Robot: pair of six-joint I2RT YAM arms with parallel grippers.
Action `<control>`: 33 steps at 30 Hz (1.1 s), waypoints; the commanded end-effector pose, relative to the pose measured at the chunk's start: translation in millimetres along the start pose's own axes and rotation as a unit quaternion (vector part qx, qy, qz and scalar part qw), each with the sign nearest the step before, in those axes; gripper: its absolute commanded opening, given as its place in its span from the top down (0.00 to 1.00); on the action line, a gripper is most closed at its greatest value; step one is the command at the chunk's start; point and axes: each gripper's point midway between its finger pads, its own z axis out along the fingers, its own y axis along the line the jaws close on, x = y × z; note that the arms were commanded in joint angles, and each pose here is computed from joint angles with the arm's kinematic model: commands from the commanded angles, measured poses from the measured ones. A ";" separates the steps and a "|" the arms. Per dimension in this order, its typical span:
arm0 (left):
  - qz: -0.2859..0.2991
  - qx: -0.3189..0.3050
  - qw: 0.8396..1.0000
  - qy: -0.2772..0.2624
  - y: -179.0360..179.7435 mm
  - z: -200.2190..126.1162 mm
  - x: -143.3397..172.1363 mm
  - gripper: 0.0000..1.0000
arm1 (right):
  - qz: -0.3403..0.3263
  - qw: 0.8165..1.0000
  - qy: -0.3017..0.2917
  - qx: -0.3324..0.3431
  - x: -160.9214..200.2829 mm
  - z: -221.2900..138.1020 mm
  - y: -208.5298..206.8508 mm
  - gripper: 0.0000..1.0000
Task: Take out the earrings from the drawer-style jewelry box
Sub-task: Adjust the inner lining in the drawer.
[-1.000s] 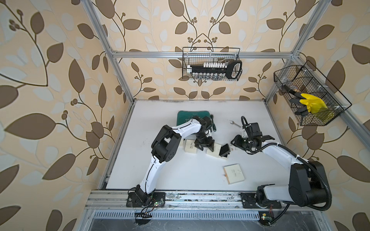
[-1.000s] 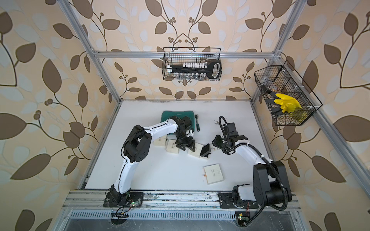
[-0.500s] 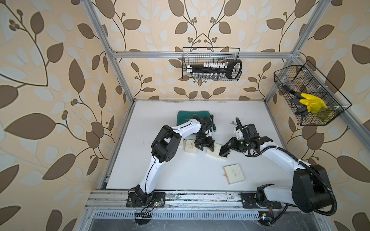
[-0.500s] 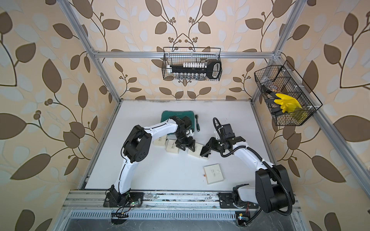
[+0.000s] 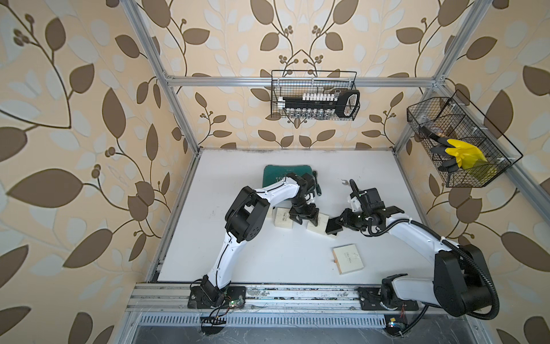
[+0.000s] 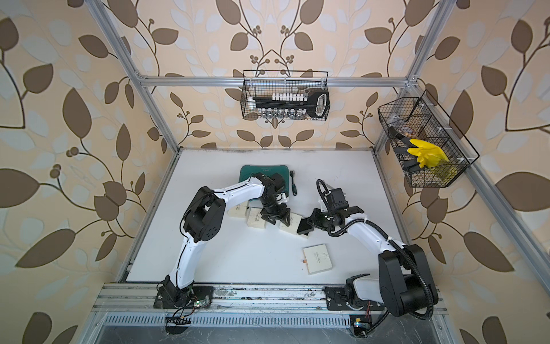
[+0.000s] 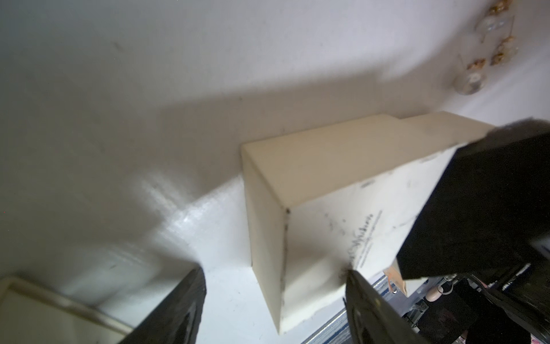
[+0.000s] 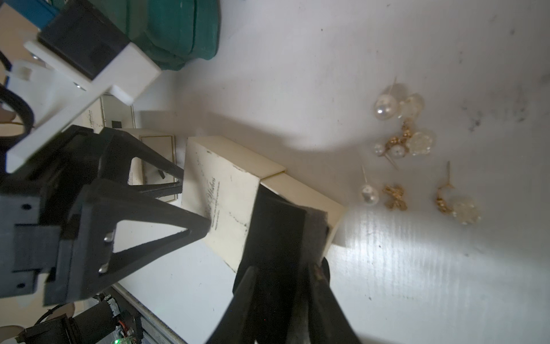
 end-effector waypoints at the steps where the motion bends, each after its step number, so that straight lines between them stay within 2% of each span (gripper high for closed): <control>1: 0.003 -0.032 0.999 0.017 10.0 4.8 9.2 0.25 | 0.002 1.000 0.014 -0.006 8.9 3.8 -0.3 0.73; 5: 0.004 -0.032 0.999 0.016 9.6 4.0 8.6 0.25 | 0.005 1.000 0.020 -0.012 12.6 5.1 0.3 0.79; 10: 0.005 -0.032 0.999 0.014 9.1 3.8 8.3 0.25 | 0.011 1.000 0.018 -0.009 15.0 4.0 -1.9 0.93; 12: 0.005 -0.033 0.999 0.014 9.2 4.0 8.3 0.25 | 0.011 1.000 0.011 -0.001 13.4 0.5 -4.0 0.96; 18: 0.006 -0.031 0.999 0.012 7.7 2.5 7.8 0.25 | 0.034 0.997 -0.043 0.045 7.5 -16.2 -20.2 0.96; 22: 0.009 -0.017 1.000 0.010 0.9 -1.1 7.2 0.25 | 0.056 0.995 -0.077 0.040 6.8 -17.8 -23.8 0.96; 33: 0.028 0.063 0.998 0.011 -34.3 -17.3 10.3 0.24 | 0.054 0.990 -0.114 0.062 -3.2 -17.8 -26.0 0.95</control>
